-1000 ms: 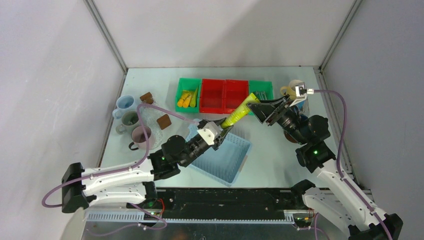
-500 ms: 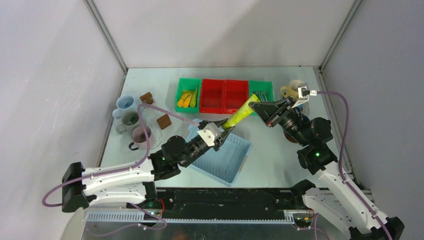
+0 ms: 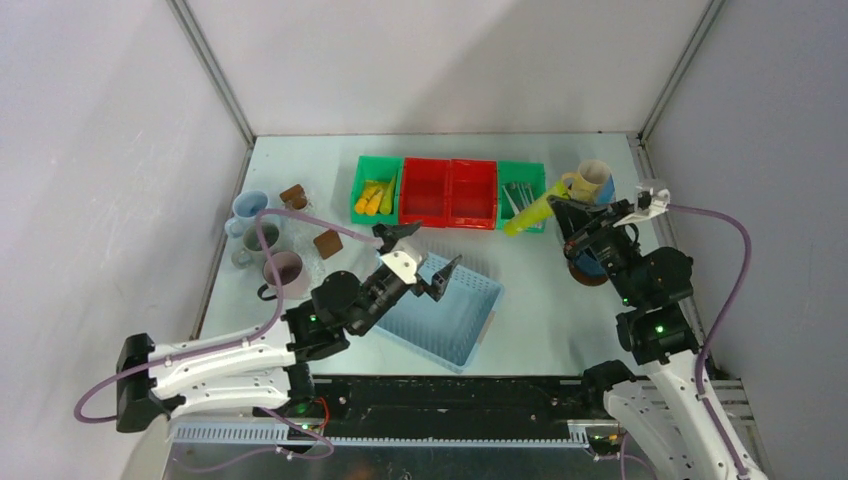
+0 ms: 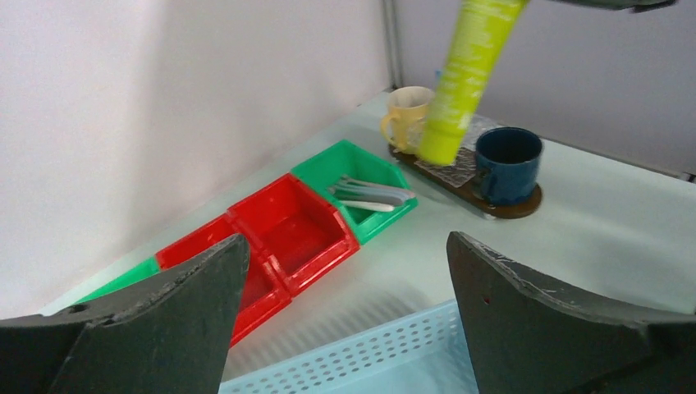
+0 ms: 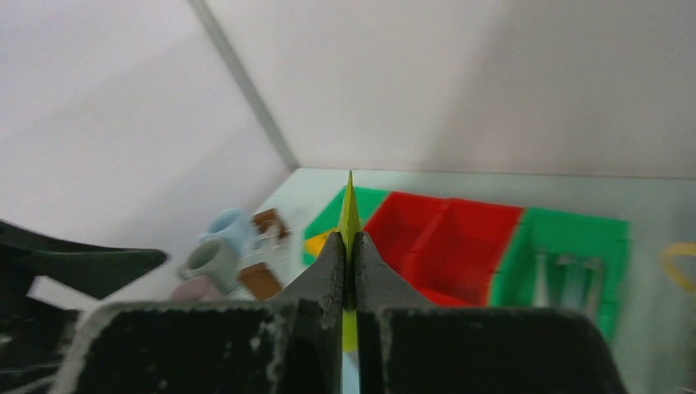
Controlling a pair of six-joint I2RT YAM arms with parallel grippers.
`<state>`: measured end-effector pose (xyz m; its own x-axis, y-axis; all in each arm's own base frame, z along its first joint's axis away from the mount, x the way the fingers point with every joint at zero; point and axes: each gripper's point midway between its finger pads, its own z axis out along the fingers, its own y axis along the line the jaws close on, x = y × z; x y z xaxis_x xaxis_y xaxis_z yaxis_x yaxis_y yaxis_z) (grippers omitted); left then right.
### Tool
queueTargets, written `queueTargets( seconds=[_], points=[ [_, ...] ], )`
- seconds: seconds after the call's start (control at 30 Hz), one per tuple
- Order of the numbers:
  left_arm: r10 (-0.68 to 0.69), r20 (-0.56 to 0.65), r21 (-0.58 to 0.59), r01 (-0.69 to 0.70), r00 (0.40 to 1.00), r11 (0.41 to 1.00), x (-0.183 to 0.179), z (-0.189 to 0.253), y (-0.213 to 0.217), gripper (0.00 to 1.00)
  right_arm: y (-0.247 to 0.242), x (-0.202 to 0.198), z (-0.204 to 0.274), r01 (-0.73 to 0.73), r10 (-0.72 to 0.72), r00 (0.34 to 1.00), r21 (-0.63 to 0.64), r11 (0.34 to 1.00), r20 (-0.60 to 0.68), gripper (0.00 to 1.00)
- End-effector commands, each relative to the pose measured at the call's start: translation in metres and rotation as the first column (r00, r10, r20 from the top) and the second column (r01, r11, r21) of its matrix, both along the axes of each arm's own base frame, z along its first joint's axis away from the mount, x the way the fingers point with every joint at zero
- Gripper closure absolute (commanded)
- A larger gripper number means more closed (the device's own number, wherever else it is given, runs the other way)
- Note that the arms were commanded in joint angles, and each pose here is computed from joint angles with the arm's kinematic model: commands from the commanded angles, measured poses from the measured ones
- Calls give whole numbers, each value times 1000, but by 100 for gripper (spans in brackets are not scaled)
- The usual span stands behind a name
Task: Prepare toiletry sets of a toothbrush and toothpaste on the tray
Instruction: Pick up the toothpaste from the storage box, then place the toothpaste in the toothpaste holder.
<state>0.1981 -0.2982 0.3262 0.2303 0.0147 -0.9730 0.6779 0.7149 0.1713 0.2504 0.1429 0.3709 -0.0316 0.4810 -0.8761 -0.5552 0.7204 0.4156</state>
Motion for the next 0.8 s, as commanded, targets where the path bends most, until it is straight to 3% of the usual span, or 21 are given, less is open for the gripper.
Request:
queueTargets(
  seconds=[0.0, 0.17, 0.37, 0.6, 0.77],
  points=[
    [115, -47, -37, -117, 992, 992, 16, 10, 33, 1, -45, 10, 16, 229, -215, 969, -116, 966, 119, 100],
    [245, -104, -59, -252, 964, 966, 38, 11, 78, 1, -94, 25, 8, 455, -427, 890, -227, 861, 161, 100],
    [409, -159, -34, -419, 899, 907, 59, 5, 136, 2, -136, 41, -2, 614, -585, 788, -300, 730, 192, 100],
    [565, -171, -24, -576, 807, 817, 70, 0, 196, 2, -184, 60, -27, 729, -718, 674, -309, 610, 173, 100],
    [635, -162, 6, -642, 756, 766, 75, -16, 221, 2, -202, 72, -35, 759, -749, 639, -306, 575, 177, 100]
  ],
)
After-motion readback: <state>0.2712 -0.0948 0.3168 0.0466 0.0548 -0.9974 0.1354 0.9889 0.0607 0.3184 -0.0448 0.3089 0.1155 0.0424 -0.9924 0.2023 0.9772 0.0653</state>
